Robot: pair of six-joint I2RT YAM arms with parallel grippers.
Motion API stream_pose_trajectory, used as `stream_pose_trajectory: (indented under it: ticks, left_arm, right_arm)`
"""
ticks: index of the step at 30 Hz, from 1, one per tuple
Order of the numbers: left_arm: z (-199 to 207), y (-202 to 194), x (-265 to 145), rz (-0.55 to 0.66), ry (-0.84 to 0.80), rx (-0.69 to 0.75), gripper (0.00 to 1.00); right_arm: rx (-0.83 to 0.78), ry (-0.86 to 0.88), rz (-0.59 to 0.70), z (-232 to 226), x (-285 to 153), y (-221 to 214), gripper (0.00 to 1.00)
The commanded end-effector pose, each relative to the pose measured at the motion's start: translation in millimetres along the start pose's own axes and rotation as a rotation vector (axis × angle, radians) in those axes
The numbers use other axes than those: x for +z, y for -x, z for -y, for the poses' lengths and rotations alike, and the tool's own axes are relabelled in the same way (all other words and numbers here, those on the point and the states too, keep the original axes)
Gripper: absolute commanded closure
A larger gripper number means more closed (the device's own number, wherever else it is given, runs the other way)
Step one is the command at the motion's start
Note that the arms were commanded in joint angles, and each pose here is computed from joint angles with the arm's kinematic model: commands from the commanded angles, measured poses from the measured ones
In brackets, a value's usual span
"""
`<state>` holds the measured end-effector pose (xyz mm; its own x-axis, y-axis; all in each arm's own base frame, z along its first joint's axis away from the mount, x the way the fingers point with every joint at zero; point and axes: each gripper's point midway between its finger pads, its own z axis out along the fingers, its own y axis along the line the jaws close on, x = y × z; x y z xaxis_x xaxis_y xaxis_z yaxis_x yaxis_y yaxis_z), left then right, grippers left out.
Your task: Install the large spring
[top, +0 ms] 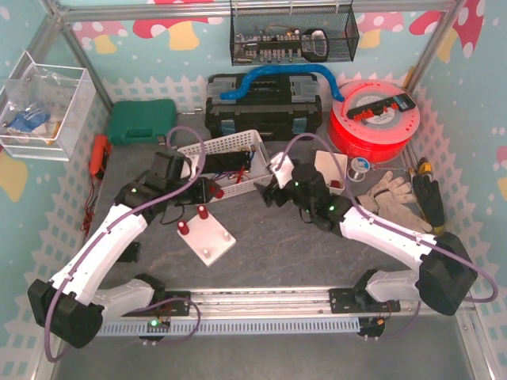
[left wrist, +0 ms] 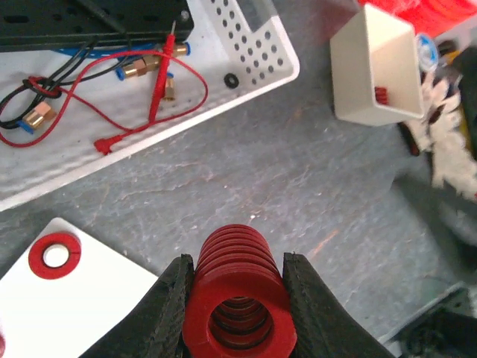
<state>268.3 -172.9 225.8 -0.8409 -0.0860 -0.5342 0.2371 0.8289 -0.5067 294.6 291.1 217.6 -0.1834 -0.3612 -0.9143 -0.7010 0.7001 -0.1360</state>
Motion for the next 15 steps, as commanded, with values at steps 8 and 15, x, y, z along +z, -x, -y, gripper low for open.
stream_pose_trajectory:
  ticks: [8,15]
  left_arm:
    - [2,-59,26,-0.124,0.207,0.101,1.00]
    - [-6,-92,34,-0.200,0.309,0.107,1.00]
  right_arm:
    - [0.565,-0.527,-0.193,150,-40,-48,0.02]
    - [0.608,-0.534,-0.228,161,-47,-56,0.01]
